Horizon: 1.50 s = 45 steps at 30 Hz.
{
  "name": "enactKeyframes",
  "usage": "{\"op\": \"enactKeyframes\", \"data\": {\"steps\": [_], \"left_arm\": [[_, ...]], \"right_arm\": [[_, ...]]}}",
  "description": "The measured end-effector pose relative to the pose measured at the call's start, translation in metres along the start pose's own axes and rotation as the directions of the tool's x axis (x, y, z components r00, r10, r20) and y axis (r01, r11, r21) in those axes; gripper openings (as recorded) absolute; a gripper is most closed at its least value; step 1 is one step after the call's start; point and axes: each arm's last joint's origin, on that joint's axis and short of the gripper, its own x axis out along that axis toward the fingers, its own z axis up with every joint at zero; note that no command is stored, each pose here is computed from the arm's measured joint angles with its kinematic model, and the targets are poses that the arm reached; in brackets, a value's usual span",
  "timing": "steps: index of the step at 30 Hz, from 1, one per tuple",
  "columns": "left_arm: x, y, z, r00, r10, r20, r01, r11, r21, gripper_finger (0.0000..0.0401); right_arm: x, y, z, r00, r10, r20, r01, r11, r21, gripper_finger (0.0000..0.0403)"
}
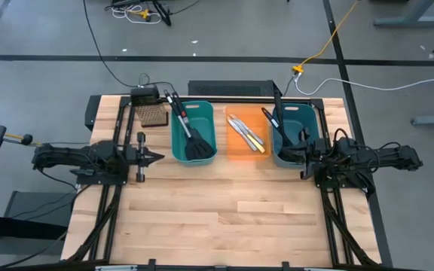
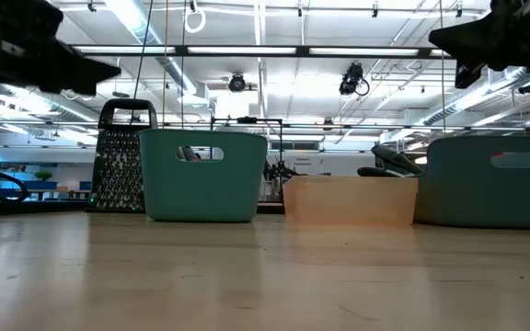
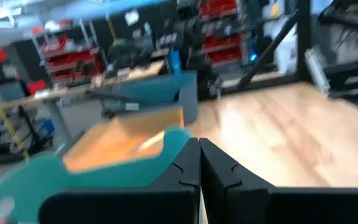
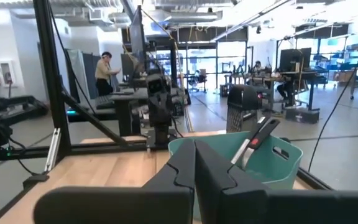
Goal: Pick & Place Kitchen Items
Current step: Return to Home Position
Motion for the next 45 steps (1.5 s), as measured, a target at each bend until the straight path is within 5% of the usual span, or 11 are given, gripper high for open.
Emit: {"op": "enactKeyframes", "data": {"steps": [17, 45], "left_arm": [[0.003, -0.002, -0.013, 1.000, 0.027, -0.009, -0.027, 1.000, -0.012, 0.0001], [0.003, -0.003, -0.013, 1.000, 0.021, -0.001, -0.021, 1.000, -0.013, 0.0023]], "right_arm": [[-0.008, -0.002, -0.028, 0.999, -0.010, 0.032, 0.010, 1.000, 0.012, 0.0004], [-0.009, -0.003, -0.028, 0.999, -0.029, 0.025, 0.030, 0.999, -0.021, 0.0016]]}}
